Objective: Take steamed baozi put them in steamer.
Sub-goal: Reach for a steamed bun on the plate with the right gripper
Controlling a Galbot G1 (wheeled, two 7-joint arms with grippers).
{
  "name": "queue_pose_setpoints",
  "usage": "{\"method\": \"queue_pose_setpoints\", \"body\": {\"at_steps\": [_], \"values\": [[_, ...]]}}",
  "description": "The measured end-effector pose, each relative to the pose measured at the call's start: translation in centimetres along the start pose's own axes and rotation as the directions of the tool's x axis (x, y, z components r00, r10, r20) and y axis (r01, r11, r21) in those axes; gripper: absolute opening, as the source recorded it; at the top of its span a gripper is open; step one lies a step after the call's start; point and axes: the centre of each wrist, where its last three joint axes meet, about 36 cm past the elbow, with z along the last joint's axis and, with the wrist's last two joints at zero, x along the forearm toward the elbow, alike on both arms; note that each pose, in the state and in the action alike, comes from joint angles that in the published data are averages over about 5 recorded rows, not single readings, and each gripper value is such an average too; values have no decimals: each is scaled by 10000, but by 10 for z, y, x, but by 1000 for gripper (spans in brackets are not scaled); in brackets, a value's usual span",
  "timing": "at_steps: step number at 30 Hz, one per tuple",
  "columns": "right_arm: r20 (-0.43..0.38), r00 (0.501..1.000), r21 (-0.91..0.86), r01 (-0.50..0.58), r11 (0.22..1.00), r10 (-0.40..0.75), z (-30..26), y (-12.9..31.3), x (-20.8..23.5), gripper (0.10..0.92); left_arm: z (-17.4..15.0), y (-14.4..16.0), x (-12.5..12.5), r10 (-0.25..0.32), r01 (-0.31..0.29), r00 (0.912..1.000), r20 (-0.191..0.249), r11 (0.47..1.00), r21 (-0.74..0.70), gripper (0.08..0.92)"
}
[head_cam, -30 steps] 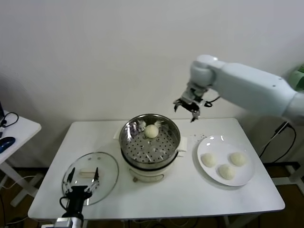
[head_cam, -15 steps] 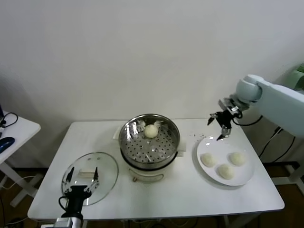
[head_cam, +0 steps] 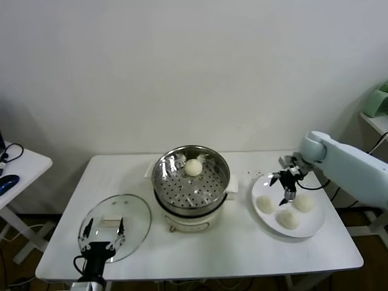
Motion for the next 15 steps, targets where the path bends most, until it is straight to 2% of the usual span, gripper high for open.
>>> {"method": "queue_pose_setpoints", "body": {"at_steps": [15], "values": [[194,9998,-310,-84,9995,90,-4,-1,-36,823,6,-1,1,24,-25,10000,-93,10000,-21,823]]}}
